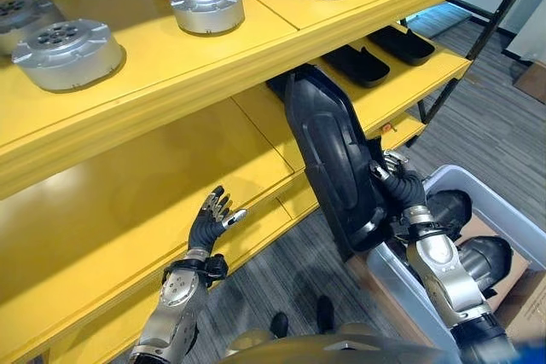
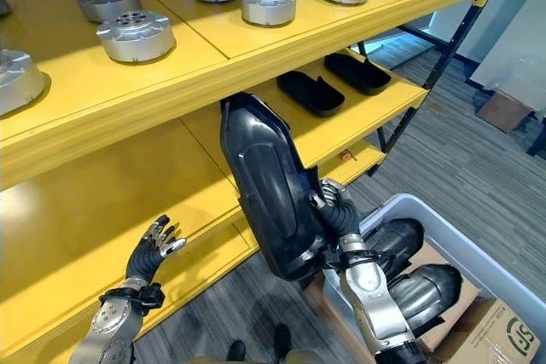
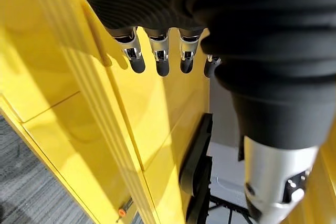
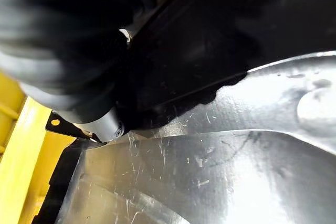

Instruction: Move parts from the plastic box to the shelf.

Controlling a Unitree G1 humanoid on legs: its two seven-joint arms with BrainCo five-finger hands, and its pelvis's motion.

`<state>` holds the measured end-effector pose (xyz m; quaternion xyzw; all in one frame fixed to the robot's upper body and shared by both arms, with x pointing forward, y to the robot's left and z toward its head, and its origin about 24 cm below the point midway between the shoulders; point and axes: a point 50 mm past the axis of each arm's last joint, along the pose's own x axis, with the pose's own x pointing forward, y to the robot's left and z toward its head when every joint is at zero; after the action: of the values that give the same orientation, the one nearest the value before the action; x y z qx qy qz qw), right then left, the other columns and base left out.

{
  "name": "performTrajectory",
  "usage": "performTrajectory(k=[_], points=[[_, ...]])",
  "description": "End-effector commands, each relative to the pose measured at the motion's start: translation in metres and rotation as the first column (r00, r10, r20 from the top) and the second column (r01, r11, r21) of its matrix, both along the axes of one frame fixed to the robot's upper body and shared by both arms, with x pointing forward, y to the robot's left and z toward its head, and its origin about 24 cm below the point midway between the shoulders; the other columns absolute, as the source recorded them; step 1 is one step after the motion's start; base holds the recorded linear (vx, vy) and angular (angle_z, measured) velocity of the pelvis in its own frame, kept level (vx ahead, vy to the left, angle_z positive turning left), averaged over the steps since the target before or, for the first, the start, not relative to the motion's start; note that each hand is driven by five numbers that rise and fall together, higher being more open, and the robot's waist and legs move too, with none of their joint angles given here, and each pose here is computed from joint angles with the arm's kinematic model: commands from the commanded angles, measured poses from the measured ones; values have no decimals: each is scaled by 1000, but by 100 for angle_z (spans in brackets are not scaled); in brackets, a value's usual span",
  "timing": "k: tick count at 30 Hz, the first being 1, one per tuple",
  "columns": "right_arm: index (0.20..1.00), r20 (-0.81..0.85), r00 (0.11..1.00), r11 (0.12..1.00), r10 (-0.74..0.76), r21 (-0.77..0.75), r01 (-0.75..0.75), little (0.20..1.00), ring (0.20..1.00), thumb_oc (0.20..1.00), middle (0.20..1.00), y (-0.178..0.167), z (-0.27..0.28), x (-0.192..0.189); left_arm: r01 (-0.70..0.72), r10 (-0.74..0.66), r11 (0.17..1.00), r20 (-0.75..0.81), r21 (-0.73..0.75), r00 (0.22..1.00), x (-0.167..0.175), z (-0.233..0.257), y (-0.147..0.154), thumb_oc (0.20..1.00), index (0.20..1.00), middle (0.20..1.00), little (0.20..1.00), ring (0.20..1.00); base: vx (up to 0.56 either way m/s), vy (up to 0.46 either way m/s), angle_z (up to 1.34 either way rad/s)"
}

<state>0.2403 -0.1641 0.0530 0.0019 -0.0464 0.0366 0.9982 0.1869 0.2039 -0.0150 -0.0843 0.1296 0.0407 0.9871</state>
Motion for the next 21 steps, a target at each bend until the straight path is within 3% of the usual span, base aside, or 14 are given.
performTrajectory(k=[1, 10, 16, 21], points=[[200, 218, 975, 995, 29, 88, -49, 200, 200, 200, 200, 4, 45, 9, -22, 23, 1000, 112, -5, 993, 7, 21, 7, 1000, 1000, 1000, 1000, 1000, -137, -98, 39], [200, 238, 971, 996, 22, 75, -41, 200, 200, 200, 200, 0, 51, 12, -20, 24, 999, 134, -31, 991, 12, 24, 5, 1000, 1000, 1000, 1000, 1000, -67, 36, 58], [200, 227, 974, 994, 5, 104, -29, 200, 200, 200, 200, -2, 50, 10, -46, 51, 998, 104, -51, 993, 7, 18, 5, 1000, 1000, 1000, 1000, 1000, 41, 231, 34], [200, 261, 965, 995, -2, 95, -23, 200, 200, 200, 200, 1, 59, 15, -18, 16, 1000, 100, 15, 995, 7, 19, 15, 1000, 1000, 1000, 1000, 1000, 52, 368, 13]])
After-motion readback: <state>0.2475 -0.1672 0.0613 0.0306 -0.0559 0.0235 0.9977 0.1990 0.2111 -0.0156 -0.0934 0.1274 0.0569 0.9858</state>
